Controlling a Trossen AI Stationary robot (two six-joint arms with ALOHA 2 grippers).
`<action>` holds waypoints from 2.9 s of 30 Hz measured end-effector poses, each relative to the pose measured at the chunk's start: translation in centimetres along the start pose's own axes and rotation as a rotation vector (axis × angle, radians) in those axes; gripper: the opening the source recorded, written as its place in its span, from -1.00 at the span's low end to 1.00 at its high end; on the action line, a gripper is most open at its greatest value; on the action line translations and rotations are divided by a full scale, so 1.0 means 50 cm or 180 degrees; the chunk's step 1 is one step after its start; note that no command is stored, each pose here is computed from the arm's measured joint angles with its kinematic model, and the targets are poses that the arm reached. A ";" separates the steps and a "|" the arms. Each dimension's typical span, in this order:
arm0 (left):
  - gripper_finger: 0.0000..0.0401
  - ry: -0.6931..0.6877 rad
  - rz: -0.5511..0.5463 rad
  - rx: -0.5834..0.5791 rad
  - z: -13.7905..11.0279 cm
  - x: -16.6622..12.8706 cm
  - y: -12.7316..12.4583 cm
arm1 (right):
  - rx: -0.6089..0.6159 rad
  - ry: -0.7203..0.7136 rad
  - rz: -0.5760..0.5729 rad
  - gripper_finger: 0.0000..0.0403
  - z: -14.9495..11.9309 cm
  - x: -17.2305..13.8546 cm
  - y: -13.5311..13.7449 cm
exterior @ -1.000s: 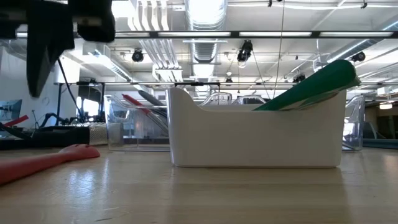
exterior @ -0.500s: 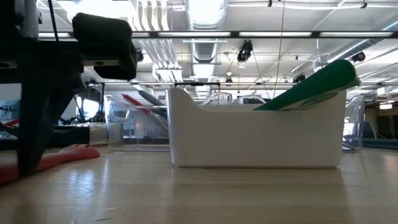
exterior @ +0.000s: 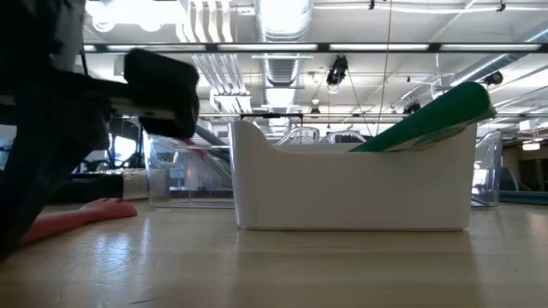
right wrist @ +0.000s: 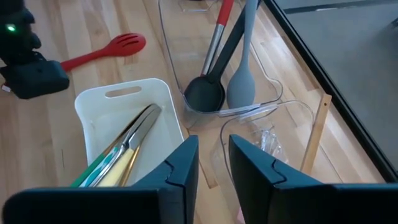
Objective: Pick & Place Kitchen Items
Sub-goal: Put the red serving spoon into the left transparent bin
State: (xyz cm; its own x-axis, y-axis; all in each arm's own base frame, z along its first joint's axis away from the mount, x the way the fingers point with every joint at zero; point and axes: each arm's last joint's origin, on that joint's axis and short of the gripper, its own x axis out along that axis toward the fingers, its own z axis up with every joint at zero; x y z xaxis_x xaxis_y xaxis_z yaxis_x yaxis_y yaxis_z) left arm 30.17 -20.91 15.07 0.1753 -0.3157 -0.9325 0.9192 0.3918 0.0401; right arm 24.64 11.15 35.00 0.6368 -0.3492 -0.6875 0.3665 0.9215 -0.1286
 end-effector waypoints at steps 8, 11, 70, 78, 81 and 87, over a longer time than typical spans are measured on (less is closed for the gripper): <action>-0.51 -0.0108 -0.0218 -0.0229 -0.029 0.001 0.033 | 0.0004 -0.0004 0.0004 -0.56 0.000 0.001 0.001; -0.51 -0.0082 -0.0201 -0.0317 -0.029 -0.006 0.032 | 0.0005 -0.0004 0.0004 -0.59 0.000 0.001 0.001; -0.51 -0.4502 0.3672 -0.0703 -0.435 -0.535 0.046 | 0.0072 -0.0082 0.0073 -0.62 0.006 0.001 0.006; -0.51 -0.4951 0.3822 -0.1714 -0.501 -0.451 0.064 | 0.0058 -0.0103 0.0059 -0.55 0.007 0.001 0.006; -0.51 -0.5371 0.4007 -0.2023 -0.509 -0.443 0.069 | 0.0050 -0.0115 0.0044 -0.55 0.007 0.001 0.005; -0.51 -0.5860 0.4193 -0.2910 -0.523 -0.413 0.091 | 0.0044 -0.0118 0.0039 -0.60 0.007 0.001 0.006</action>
State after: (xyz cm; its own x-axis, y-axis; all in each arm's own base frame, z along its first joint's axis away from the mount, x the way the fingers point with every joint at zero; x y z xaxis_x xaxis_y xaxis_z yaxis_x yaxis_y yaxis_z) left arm 21.52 9.97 25.13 0.7326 0.3831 0.5626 -0.0927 0.8750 -0.4751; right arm 25.02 11.32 35.16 0.6658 -0.3443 -0.6620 0.3678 0.9233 -0.1104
